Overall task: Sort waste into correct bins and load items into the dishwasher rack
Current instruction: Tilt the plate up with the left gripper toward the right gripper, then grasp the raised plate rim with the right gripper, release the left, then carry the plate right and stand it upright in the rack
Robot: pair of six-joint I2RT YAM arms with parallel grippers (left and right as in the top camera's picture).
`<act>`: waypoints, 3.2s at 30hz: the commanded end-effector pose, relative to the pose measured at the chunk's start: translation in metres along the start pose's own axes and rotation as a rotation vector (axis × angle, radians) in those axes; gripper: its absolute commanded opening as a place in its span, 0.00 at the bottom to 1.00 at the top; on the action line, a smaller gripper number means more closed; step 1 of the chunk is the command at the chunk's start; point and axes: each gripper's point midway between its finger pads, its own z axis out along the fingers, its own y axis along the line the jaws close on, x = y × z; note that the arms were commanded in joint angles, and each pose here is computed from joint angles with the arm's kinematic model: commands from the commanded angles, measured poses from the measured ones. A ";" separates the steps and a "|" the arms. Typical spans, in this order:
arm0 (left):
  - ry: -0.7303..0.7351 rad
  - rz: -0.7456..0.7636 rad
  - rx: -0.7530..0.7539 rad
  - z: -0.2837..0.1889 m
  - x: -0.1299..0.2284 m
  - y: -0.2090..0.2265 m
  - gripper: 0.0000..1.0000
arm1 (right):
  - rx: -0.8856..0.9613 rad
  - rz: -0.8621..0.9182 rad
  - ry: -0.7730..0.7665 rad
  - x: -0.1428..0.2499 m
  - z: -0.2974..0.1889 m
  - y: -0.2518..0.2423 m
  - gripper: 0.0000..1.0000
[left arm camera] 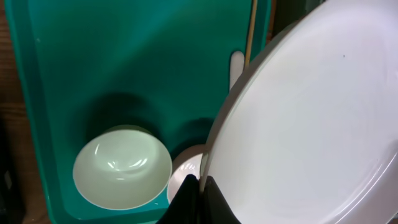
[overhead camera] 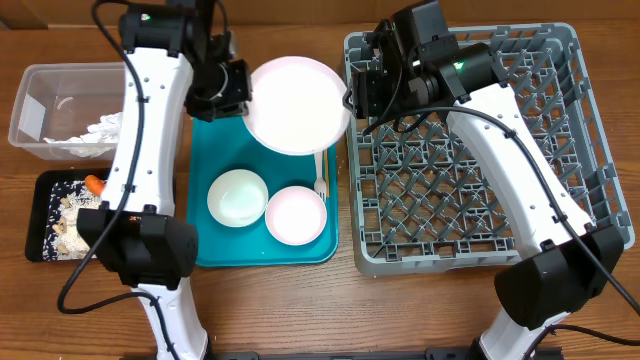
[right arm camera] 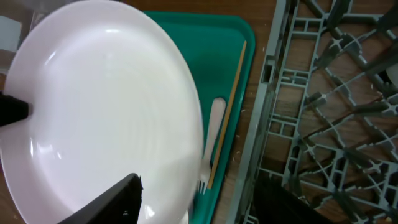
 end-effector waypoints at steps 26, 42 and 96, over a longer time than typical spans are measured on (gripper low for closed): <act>-0.031 0.073 0.050 -0.016 0.005 -0.021 0.04 | 0.011 0.010 0.004 0.008 0.019 -0.011 0.30; -0.032 0.074 0.059 -0.016 0.005 -0.022 0.04 | 0.012 0.011 0.007 0.008 0.019 -0.011 0.30; -0.111 0.033 0.126 -0.027 -0.021 -0.007 1.00 | 1.449 0.410 -0.567 -0.013 -0.288 -0.226 0.04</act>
